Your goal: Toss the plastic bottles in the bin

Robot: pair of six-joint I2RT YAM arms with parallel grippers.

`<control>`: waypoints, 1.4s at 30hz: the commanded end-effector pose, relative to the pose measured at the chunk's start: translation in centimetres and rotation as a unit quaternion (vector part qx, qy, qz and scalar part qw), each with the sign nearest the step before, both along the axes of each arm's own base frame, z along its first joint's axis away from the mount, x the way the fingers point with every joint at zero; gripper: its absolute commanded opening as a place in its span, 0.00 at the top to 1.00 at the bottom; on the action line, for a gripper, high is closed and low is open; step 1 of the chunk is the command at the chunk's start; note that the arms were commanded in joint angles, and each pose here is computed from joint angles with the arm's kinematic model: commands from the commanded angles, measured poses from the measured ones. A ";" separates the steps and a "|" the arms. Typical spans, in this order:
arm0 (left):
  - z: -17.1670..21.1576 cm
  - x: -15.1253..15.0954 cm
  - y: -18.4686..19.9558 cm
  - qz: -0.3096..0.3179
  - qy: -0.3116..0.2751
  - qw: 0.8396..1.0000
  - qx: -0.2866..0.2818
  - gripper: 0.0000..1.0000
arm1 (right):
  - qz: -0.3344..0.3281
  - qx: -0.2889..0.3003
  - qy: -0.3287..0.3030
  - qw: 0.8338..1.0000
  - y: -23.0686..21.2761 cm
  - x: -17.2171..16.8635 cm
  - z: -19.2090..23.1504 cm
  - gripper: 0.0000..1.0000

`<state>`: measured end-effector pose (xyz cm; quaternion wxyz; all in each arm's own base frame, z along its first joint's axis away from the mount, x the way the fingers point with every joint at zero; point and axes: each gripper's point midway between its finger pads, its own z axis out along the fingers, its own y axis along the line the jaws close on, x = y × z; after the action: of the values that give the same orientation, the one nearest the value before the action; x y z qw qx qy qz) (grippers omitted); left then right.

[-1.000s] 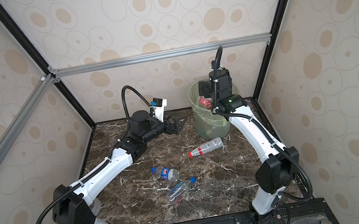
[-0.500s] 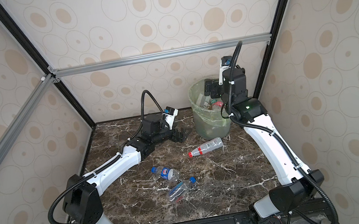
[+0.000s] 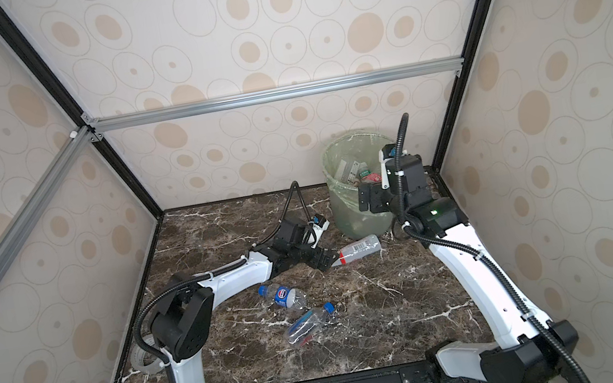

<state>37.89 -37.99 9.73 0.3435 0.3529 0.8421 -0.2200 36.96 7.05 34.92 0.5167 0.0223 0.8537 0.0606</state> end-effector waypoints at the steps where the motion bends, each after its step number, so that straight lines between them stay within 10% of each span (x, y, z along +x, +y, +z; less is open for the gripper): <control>1: -1.0 0.6 -0.1 -0.006 -0.033 0.999 0.024 0.01 | -0.007 0.029 0.001 1.000 -0.8 -0.9 0.2 0.00; 42: -7.0 -1.6 -0.7 -0.077 0.005 0.996 0.046 0.63 | 0.002 0.099 0.066 0.993 -1.0 -1.2 -3.9 0.00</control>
<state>37.05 -38.39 2.73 0.3080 0.4134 0.8330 -0.2009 36.30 6.34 30.82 0.4529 0.0678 0.8774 0.1427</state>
